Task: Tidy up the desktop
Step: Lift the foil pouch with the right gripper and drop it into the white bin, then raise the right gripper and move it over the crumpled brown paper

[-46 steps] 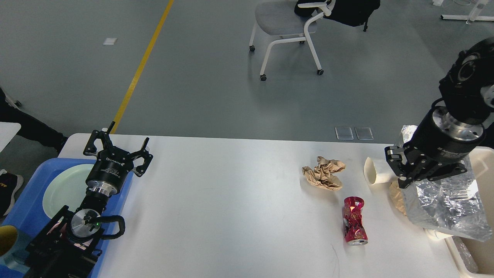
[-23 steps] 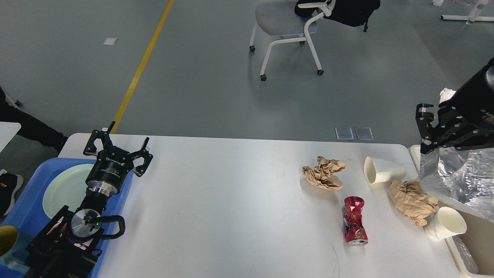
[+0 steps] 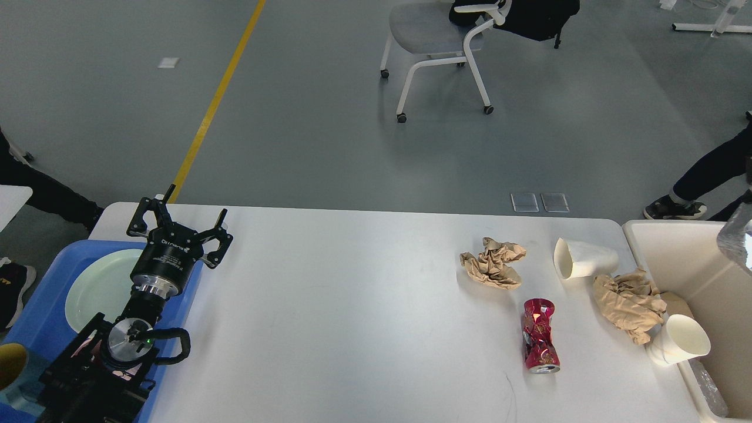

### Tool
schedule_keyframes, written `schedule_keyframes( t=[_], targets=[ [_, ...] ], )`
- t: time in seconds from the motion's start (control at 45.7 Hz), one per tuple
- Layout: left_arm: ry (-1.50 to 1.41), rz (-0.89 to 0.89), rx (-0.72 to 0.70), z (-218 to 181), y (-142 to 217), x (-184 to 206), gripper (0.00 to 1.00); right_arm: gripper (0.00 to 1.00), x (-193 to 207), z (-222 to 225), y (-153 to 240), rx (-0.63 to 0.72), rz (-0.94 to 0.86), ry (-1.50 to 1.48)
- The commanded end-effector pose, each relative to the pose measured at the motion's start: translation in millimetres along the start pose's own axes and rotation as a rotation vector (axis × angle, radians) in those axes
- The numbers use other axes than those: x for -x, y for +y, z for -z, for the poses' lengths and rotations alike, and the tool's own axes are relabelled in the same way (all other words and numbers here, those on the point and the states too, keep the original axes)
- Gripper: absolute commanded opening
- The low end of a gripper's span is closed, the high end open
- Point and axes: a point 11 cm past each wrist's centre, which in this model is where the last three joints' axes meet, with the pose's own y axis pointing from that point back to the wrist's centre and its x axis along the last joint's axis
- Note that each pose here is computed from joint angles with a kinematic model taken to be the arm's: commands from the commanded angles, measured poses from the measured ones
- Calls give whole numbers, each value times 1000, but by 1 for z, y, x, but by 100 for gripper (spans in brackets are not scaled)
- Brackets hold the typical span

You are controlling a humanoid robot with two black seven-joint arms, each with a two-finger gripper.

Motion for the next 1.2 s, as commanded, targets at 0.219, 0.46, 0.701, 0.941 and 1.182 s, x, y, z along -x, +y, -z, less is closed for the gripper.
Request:
schedule_keyframes(
  t=[0.219,0.46,0.701,0.941,1.182],
  targets=[
    [0,0,0,0,0,0,96,0,-3,-118,-112,142,-243,-209],
    [0,0,0,0,0,0,96,0,22,-159,-187,142,-320,-366],
    [0,0,-2,0,0,0,96,0,58,-169,-233,159,-411,-347],
    [0,0,0,0,0,0,96,0,102,-174,-254,172,-343,-372],
    [0,0,0,0,0,0,96,0,109,-173,-257,178,-348,-369]
  ],
)
